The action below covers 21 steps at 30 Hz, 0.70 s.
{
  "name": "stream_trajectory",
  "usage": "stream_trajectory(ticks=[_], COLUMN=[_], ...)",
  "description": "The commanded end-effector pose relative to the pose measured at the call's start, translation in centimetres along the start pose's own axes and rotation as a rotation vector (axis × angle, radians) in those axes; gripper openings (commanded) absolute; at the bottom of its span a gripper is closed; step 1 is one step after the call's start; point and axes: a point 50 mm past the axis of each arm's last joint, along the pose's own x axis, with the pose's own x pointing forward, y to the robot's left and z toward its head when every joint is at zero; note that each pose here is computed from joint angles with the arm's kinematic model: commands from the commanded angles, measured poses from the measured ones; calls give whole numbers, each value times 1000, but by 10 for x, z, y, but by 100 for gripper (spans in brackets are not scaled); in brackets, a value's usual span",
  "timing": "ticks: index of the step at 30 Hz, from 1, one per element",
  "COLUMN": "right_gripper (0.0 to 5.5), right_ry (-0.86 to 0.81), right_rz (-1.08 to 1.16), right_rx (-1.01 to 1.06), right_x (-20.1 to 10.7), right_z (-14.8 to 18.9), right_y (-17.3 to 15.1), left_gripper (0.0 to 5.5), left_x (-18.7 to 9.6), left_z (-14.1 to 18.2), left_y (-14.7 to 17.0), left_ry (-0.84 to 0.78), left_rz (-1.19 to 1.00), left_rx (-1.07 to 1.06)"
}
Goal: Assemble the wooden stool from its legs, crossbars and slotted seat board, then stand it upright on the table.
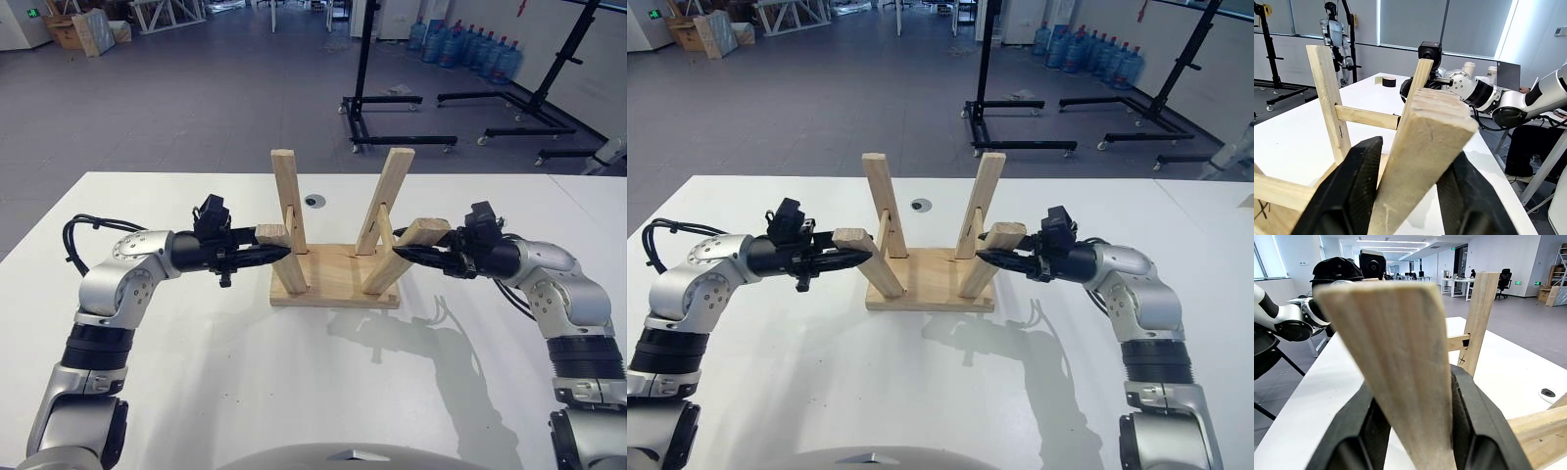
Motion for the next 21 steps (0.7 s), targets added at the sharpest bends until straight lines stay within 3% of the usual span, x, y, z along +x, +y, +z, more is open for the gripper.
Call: stream_trajectory(ticks=[1,5,10,15,19,20,21], right_gripper=[142,142,142,146,151,190,224], right_ry=[-19,2,29,116,109,111,105], right_rz=[-38,-50,-307,-510,-570,-574,-565], right_rx=[157,423,764,996,1047,1047,1054], right_x=[1,10,35,45,39,39,39], right_z=[13,46,47,-2,-41,-45,-47], right_y=[-9,-28,-66,-81,-79,-78,-77], left_gripper=[154,145,117,117,118,118,162], left_x=[-1,-2,16,27,26,26,26], left_z=[4,36,46,0,-37,-41,-43], left_y=[-2,8,45,77,86,87,87], left_ry=[48,-5,-3,7,22,25,23], left_rz=[-3,72,271,470,561,563,557], left_rx=[-184,-381,-676,-931,-994,-996,-1003])
